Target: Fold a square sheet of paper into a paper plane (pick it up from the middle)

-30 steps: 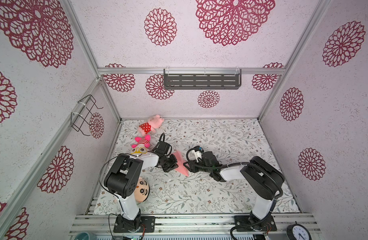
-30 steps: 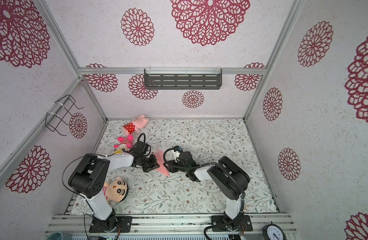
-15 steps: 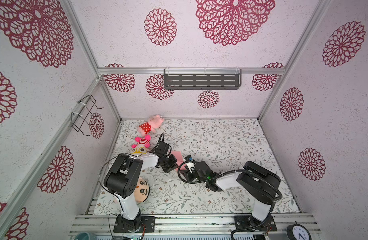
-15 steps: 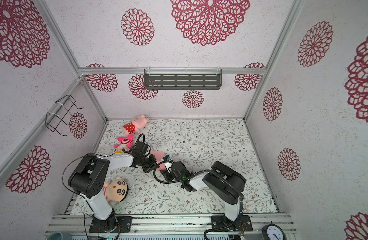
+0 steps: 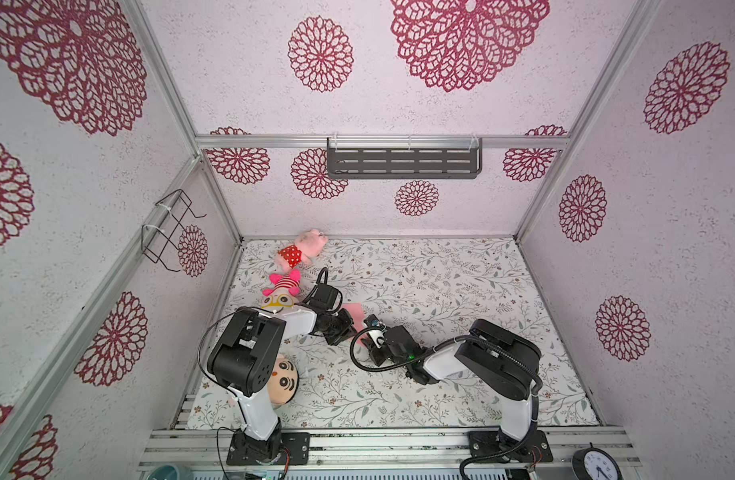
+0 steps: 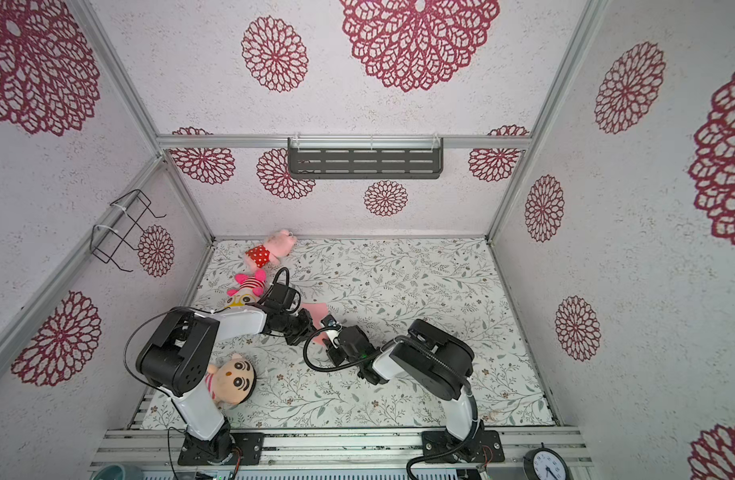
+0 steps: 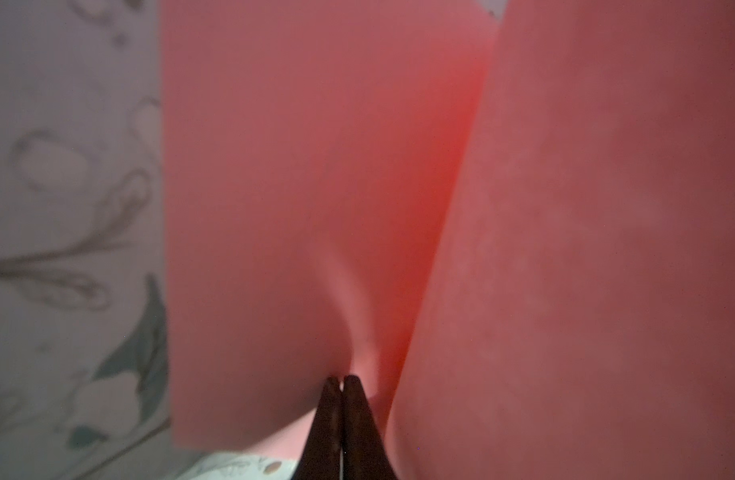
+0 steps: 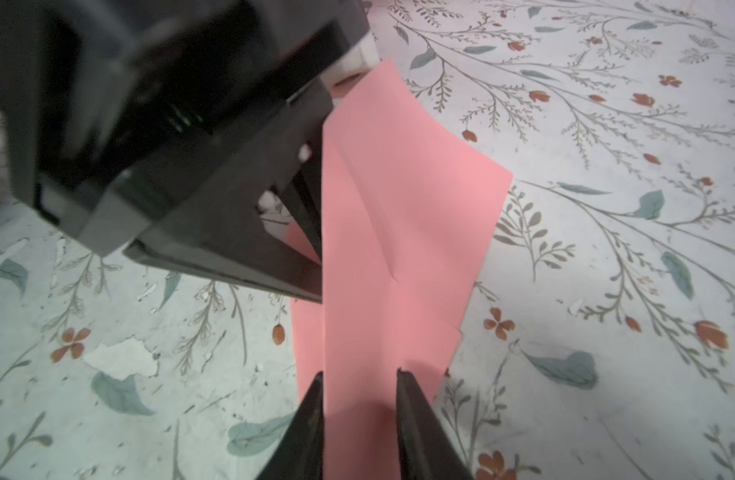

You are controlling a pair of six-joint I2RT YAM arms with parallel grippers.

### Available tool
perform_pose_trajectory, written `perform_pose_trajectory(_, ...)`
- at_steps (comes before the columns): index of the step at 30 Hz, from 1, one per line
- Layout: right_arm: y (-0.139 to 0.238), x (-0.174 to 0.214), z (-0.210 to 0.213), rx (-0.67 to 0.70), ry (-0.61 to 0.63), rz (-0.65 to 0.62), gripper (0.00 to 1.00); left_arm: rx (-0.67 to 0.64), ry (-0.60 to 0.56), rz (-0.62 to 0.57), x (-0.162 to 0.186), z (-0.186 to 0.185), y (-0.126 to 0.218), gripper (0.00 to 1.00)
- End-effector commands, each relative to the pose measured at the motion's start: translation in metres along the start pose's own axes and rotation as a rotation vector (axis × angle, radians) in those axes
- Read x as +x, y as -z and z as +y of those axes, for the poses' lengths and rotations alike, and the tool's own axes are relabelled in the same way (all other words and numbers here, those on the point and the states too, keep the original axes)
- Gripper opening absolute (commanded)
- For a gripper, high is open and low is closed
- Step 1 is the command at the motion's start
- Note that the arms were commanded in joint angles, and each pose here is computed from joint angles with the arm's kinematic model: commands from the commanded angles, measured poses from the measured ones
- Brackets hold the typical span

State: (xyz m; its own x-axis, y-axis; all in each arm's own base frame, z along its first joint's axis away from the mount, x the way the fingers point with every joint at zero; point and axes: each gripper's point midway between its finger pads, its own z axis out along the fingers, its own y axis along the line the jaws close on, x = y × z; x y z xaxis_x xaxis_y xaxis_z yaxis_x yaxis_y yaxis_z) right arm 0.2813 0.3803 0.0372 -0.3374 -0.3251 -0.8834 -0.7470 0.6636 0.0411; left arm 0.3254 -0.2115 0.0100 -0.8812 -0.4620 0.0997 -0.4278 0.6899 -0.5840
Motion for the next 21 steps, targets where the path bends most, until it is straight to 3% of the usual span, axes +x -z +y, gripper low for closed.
perform_pose_trajectory(1, -0.002, -0.019, 0.001, 0.014, 0.018, -0.061, 0.29, -0.049, 0.040, 0.021, 0.007, 0.017, -0.004, 0.06)
perform_pose_trajectory(9, -0.003, -0.014, 0.001, 0.004, -0.016, -0.051, 0.13, -0.031, 0.032, 0.013, 0.004, 0.011, 0.000, 0.06)
perform_pose_trajectory(21, -0.002, -0.020, 0.005, -0.073, -0.150, -0.082, 0.08, 0.178, -0.050, -0.087, -0.009, -0.035, 0.040, 0.16)
